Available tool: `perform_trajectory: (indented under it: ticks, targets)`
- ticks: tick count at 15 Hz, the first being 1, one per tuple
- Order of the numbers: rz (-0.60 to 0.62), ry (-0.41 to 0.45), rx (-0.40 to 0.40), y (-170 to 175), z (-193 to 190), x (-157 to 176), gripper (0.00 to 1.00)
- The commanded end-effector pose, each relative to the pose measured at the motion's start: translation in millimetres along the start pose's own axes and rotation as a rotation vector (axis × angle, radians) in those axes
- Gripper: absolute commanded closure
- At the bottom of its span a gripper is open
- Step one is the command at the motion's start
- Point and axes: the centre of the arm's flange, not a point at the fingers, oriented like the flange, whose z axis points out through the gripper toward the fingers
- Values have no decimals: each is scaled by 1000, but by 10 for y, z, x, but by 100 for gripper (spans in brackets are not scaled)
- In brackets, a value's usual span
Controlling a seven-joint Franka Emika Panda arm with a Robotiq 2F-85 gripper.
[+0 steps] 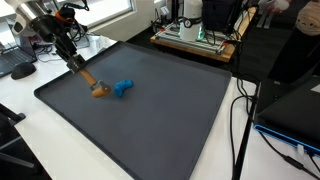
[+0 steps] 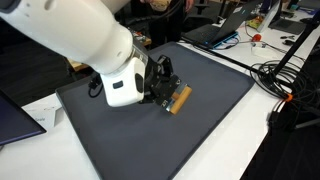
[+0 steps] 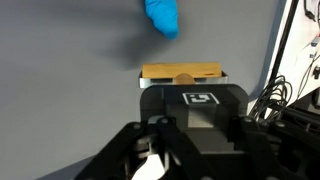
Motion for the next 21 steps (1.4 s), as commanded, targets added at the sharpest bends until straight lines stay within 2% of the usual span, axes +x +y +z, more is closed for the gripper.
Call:
perform_trajectory:
  ticks: [1, 9, 16, 21]
  targets:
    - [-4, 11, 16, -3, -53, 50, 78]
    - [33, 136, -60, 87, 61, -516, 78]
    - [7, 296, -42, 7, 154, -1087, 78]
    - [-54, 454, -13, -68, 205, -1500, 78]
